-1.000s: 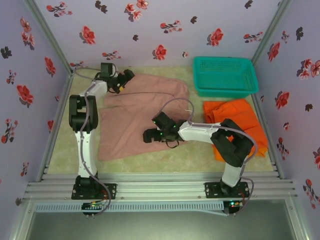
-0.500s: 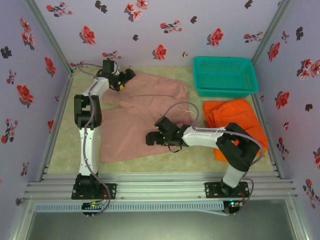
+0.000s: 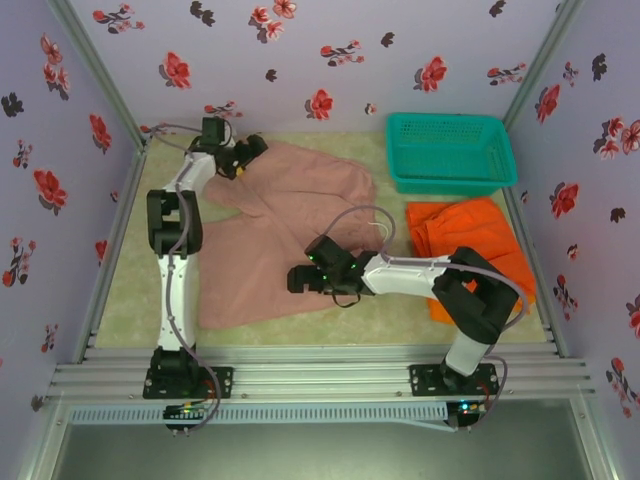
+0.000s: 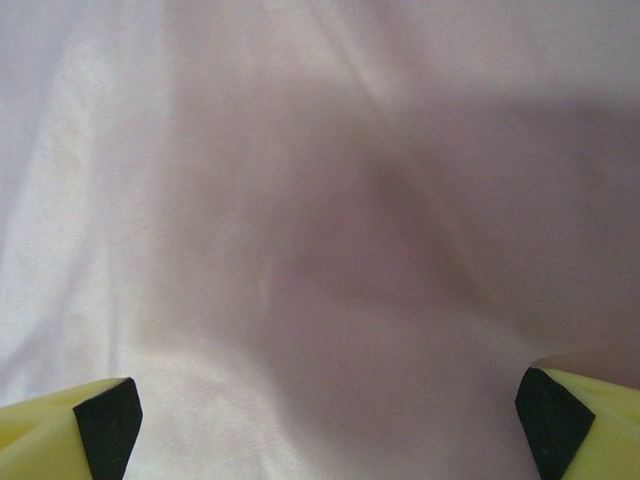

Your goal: Fold and stack the shorts

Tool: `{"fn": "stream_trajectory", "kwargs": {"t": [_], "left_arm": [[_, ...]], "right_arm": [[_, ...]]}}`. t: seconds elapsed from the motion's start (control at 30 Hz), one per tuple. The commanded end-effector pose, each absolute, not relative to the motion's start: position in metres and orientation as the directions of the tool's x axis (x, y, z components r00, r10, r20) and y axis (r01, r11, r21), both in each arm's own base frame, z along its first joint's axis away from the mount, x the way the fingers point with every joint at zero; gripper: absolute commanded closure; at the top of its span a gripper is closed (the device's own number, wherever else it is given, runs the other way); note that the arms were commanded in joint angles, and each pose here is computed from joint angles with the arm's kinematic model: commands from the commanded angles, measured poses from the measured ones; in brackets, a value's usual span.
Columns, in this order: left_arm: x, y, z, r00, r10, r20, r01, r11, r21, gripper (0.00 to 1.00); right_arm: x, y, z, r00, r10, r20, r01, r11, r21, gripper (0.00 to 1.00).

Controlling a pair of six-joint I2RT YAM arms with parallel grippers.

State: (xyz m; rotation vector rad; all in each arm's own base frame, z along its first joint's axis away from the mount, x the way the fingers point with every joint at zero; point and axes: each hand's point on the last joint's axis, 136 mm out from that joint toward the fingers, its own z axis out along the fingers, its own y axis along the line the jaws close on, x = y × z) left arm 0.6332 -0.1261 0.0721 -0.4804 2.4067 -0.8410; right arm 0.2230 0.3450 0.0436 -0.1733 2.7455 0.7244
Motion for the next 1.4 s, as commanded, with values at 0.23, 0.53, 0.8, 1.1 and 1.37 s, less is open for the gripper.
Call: {"fn": "stream_trajectory", "kwargs": {"t": [0.23,0.53,0.8,1.1,1.37], "left_arm": [[0.541,-0.072,0.254,-0.59,-0.618,-0.52,-0.067,0.679,-0.731,0.01],[0.37,-0.032,0.165,-0.578,-0.711,-0.401,-0.414,0.679,-0.607,0.01],[0.259,-0.028,0.089,-0.584,-0.783,-0.216,-0.623,0.602,-0.498,0.01],[0.173,-0.021,0.066,-0.523,-0.849,-0.081,-0.787,0.517,-0.337,0.08],[0.121,-0.017,0.045,-0.441,-0.897,0.02,-0.889,0.434,-0.147,0.19]], "right_arm": [[0.239,0.34,0.133,-0.889,-0.049,-0.455,-0.26,0.871,0.416,0.01],[0.255,0.253,0.127,-0.882,0.099,-0.46,-0.073,0.937,0.343,0.01],[0.264,0.211,0.099,-0.885,0.198,-0.422,0.047,0.938,0.342,0.01],[0.273,0.2,0.081,-0.887,0.246,-0.39,0.097,0.927,0.363,0.01],[0.277,0.191,0.079,-0.884,0.264,-0.385,0.118,0.924,0.363,0.01]]}}
